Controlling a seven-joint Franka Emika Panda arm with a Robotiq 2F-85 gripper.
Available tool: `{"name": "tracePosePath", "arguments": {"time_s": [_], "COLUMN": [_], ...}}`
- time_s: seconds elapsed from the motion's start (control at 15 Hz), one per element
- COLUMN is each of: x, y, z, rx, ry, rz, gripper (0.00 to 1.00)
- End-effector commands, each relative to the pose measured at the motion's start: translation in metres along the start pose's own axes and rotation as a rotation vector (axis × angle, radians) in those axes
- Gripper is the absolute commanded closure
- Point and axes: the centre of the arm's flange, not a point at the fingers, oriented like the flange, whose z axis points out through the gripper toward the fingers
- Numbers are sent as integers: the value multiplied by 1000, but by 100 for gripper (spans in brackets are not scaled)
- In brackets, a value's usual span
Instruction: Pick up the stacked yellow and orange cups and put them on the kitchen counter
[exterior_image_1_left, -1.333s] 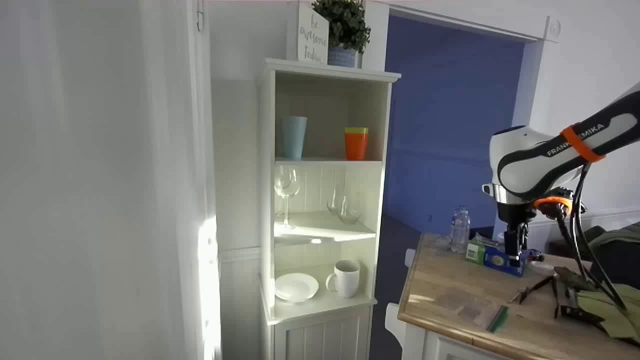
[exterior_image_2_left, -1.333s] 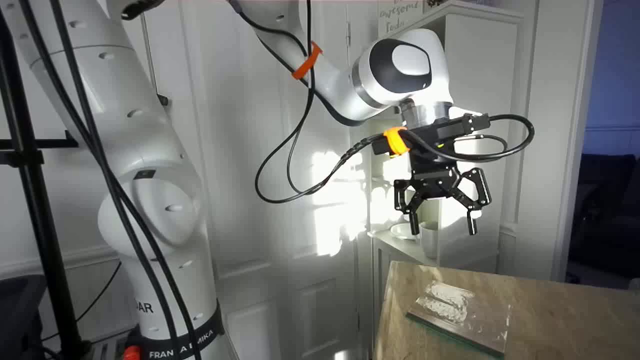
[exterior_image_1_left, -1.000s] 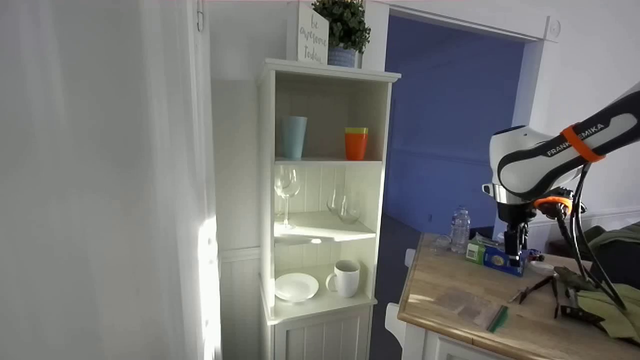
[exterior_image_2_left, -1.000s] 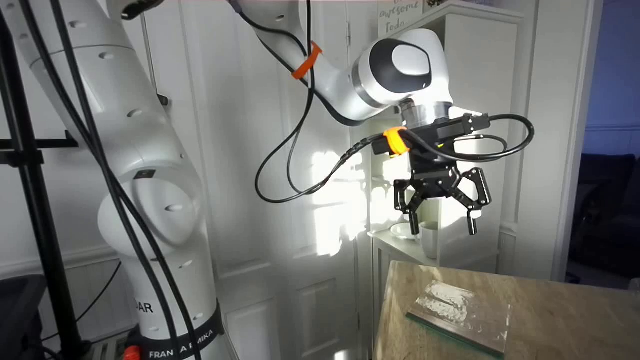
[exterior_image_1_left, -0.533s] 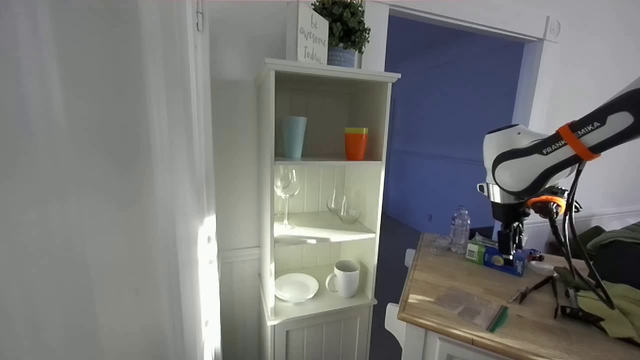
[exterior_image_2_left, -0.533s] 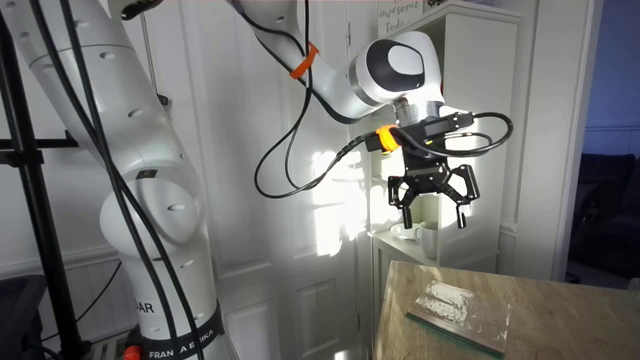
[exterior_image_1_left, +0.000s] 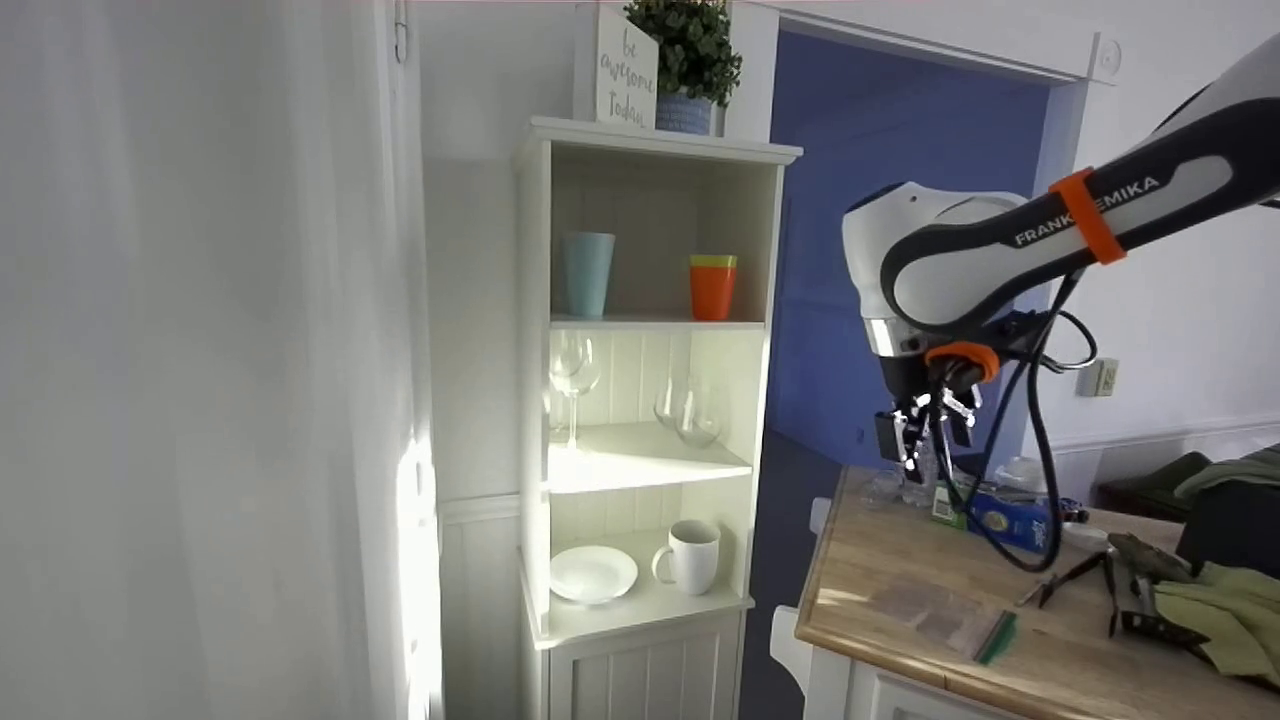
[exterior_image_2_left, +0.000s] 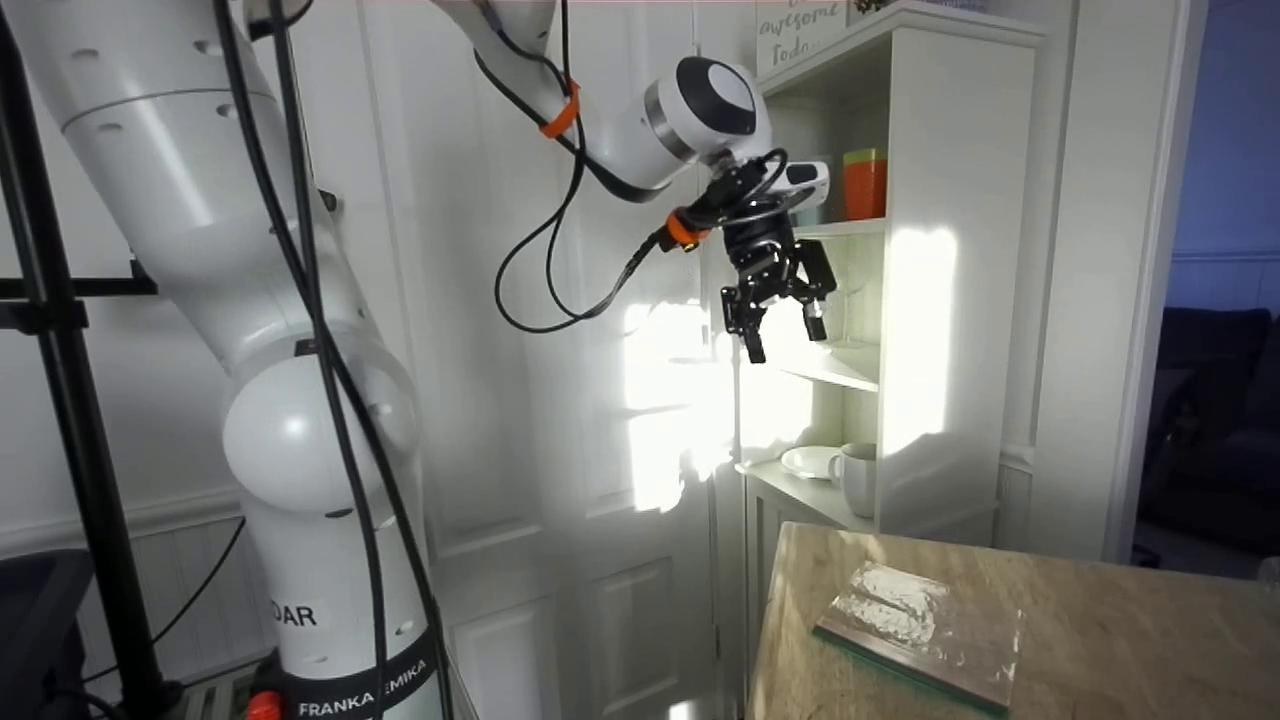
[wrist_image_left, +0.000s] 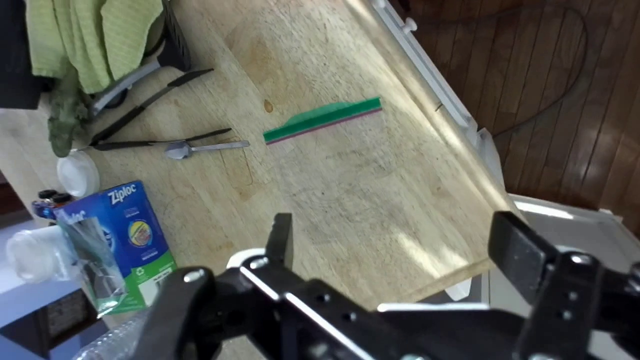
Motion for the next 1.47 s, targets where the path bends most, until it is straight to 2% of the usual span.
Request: {"name": "tracePosePath", "arguments": {"time_s": [0.0, 0.33, 0.73, 1.0, 1.07, 1.4], "x": [33, 63, 81, 80, 75, 78], "y": [-9, -10, -30, -24, -24, -24], "z": [-45, -86, -151, -186, -169, -169], "rx": [17, 126, 343, 442, 388, 389], "ry": [-17, -21, -8, 78, 54, 54], "rz": [197, 426, 667, 833, 757, 762], "gripper": [0, 0, 0, 0, 0, 0]}}
